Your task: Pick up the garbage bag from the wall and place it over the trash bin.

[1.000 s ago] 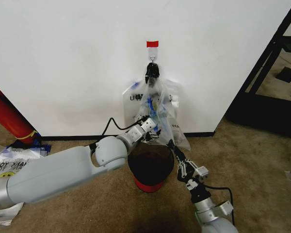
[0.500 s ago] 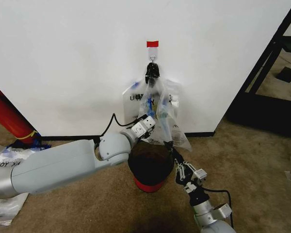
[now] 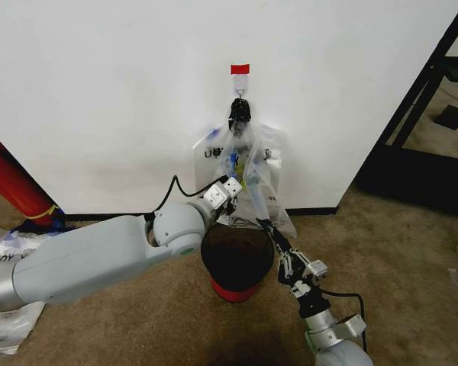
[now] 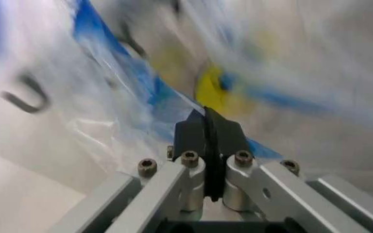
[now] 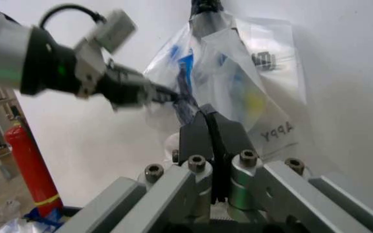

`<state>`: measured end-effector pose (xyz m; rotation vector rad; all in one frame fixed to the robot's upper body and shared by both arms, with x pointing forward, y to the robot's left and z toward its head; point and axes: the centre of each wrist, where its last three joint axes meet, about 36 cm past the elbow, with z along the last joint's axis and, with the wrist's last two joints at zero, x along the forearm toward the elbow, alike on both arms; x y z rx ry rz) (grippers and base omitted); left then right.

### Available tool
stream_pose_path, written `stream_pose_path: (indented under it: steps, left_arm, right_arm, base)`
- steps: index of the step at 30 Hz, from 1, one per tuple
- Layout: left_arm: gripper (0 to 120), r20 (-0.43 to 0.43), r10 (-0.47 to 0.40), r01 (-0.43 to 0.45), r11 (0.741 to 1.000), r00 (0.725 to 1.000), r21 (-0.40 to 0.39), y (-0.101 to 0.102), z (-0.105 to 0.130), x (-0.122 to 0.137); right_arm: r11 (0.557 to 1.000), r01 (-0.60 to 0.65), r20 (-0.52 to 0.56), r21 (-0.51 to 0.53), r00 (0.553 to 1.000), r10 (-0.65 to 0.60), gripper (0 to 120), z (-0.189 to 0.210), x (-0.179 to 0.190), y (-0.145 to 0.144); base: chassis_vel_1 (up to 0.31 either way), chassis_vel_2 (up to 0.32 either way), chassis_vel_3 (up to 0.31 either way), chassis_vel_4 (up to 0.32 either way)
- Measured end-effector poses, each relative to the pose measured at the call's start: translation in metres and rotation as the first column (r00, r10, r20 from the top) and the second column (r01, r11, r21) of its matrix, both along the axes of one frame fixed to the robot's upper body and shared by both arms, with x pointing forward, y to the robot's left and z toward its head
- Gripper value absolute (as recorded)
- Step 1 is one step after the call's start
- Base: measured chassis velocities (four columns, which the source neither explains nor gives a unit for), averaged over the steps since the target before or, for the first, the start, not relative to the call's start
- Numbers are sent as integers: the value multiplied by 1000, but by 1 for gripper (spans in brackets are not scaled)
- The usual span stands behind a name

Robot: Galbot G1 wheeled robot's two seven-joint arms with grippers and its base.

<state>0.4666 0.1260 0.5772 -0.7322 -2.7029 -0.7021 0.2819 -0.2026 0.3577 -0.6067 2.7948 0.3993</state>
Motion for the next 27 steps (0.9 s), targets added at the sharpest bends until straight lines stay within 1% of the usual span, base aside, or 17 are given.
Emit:
stream_pose_path:
  steps: [3, 4, 5, 6, 8, 13, 14, 17, 18, 19, 20, 21, 22, 23, 25, 26, 27]
  left_arm:
    - [0, 40, 24, -18, 988, 999, -153, 10, 12, -4]
    - [0, 40, 24, -18, 988, 999, -153, 10, 12, -4]
    - [0, 57, 31, -19, 979, 998, -204, 14, 13, -7]
    - [0, 77, 40, -18, 963, 996, -268, 21, 14, -13]
    - [0, 103, 45, -6, 937, 994, -349, 33, 8, -29]
    - [0, 142, 40, 21, 915, 989, -403, 42, -10, -56]
    - [0, 145, 40, 23, 913, 989, -408, 42, -11, -58]
    - [0, 163, 57, 29, 877, 985, -480, 44, -18, -71]
    - [0, 169, 71, 28, 853, 983, -521, 45, -19, -78]
    - [0, 169, 71, 28, 853, 983, -521, 45, -19, -78]
    - [0, 173, 78, 28, 842, 982, -539, 45, -19, -81]
    - [0, 190, 92, 37, 811, 977, -584, 47, -21, -90]
    - [0, 195, 94, 41, 803, 976, -595, 47, -21, -92]
    - [0, 208, 93, 56, 788, 974, -614, 47, -21, -99]
    - [0, 218, 90, 68, 780, 972, -622, 47, -21, -105]
    - [0, 218, 90, 68, 780, 972, -622, 47, -21, -105]
    - [0, 225, 87, 75, 778, 970, -624, 47, -21, -108]
  right_arm:
    - [1000, 14, -2, 11, 1000, -14, 0, 0, 2, -2]
    - [1000, 14, -2, 11, 1000, -14, 0, 0, 2, -2]
    - [1000, 19, -4, 18, 1000, -19, 0, 0, 2, -2]
    - [999, 32, -9, 35, 999, -32, 0, 0, 3, -2]
    - [996, 60, -28, 73, 998, -58, 0, 0, 5, 1]
    - [988, 110, -54, 106, 993, -105, 0, 2, 9, 6]
    - [987, 116, -57, 108, 992, -110, 0, 2, 9, 6]
    - [980, 156, -78, 124, 986, -147, 0, 5, 8, 9]
    - [978, 165, -84, 127, 984, -155, 0, 7, 6, 10]
    - [978, 165, -84, 127, 984, -155, 0, 7, 6, 10]
    - [977, 169, -88, 128, 983, -158, 0, 7, 5, 10]
    - [977, 174, -96, 122, 982, -163, 0, 7, 1, 9]
    - [978, 176, -98, 115, 981, -166, 2, 7, -1, 9]
    - [979, 181, -102, 96, 980, -171, 8, 6, -5, 7]
    - [980, 184, -103, 79, 979, -175, 14, 5, -9, 6]
    - [980, 184, -103, 79, 979, -175, 14, 5, -9, 6]
    - [980, 187, -102, 67, 978, -179, 19, 5, -13, 5]
  base:
    - [0, 0, 0, 0]
    - [0, 0, 0, 0]
    - [0, 0, 0, 0]
    - [0, 0, 0, 0]
    - [0, 0, 0, 0]
    - [0, 0, 0, 0]
    - [0, 0, 0, 0]
    - [0, 0, 0, 0]
    - [0, 0, 0, 0]
    - [0, 0, 0, 0]
    - [0, 0, 0, 0]
    - [0, 0, 0, 0]
    - [0, 0, 0, 0]
    - [0, 0, 0, 0]
    - [0, 0, 0, 0]
    - [0, 0, 0, 0]
    - [0, 0, 0, 0]
